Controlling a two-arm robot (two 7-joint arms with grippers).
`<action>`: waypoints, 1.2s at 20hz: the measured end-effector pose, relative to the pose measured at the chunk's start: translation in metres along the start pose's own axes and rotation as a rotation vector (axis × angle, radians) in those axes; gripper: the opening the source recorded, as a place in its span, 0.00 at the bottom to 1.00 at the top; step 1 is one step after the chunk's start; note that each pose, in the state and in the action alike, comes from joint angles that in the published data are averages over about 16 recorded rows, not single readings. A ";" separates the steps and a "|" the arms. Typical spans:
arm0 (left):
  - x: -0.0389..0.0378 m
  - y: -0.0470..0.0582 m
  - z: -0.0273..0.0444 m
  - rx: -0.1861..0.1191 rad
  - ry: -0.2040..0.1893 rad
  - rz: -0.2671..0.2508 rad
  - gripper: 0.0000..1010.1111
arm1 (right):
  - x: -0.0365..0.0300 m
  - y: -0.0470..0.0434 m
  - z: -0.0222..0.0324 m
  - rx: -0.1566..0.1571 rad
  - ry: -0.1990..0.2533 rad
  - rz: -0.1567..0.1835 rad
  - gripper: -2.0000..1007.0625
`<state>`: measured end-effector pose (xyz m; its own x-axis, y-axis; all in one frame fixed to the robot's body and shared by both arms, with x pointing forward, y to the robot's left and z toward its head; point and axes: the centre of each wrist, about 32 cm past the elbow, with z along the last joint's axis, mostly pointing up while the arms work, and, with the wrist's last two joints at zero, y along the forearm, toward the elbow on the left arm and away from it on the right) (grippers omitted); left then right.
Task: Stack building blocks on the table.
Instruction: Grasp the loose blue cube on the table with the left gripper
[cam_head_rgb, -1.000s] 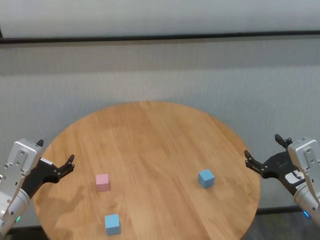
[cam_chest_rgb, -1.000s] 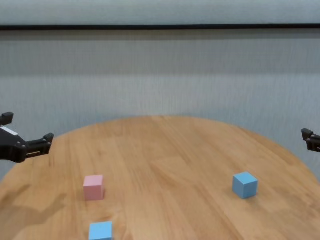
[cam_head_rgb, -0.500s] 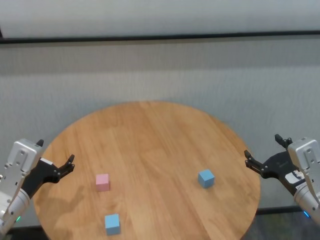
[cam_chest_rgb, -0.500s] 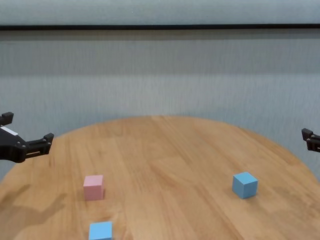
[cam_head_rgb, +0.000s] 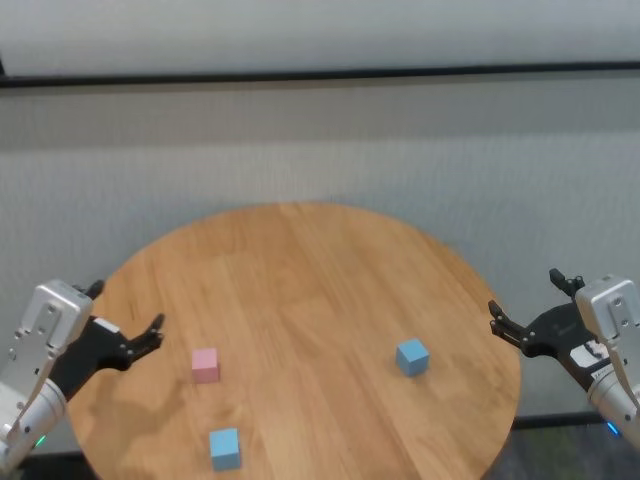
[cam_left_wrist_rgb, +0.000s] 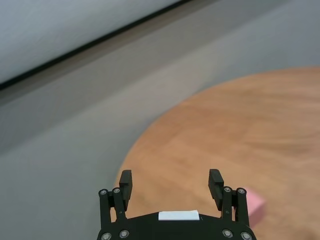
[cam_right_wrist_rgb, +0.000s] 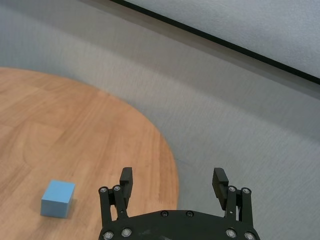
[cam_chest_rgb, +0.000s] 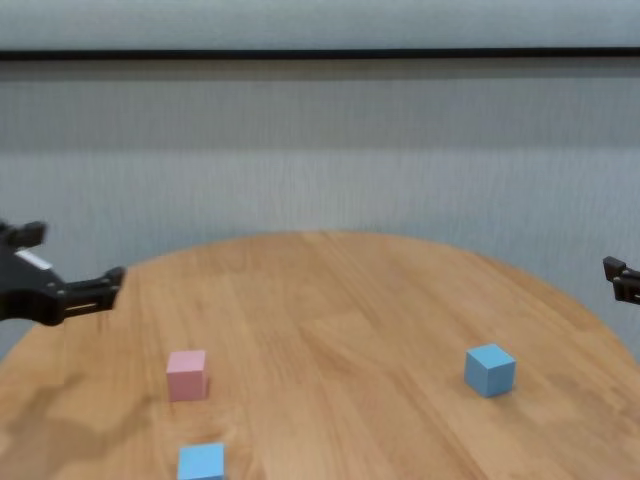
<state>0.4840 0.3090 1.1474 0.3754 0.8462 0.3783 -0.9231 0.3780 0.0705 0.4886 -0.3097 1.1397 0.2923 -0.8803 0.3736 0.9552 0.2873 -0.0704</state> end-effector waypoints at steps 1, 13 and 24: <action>0.0004 0.001 0.0013 -0.007 -0.001 -0.018 0.99 | 0.0000 0.0000 0.0000 0.000 0.000 0.000 1.00; 0.0206 0.014 0.0130 -0.136 0.002 -0.283 0.99 | 0.0000 0.0000 0.0000 0.000 0.000 0.000 1.00; 0.0503 0.020 0.0051 -0.229 0.033 -0.421 0.99 | 0.0000 0.0000 0.0000 0.000 0.000 0.000 1.00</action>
<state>0.4837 0.3572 1.1725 0.7184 0.6118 0.3309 -0.6496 0.7603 0.0046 0.4886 -0.3096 1.1397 0.2923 -0.8803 0.3737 0.9552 0.2874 -0.0703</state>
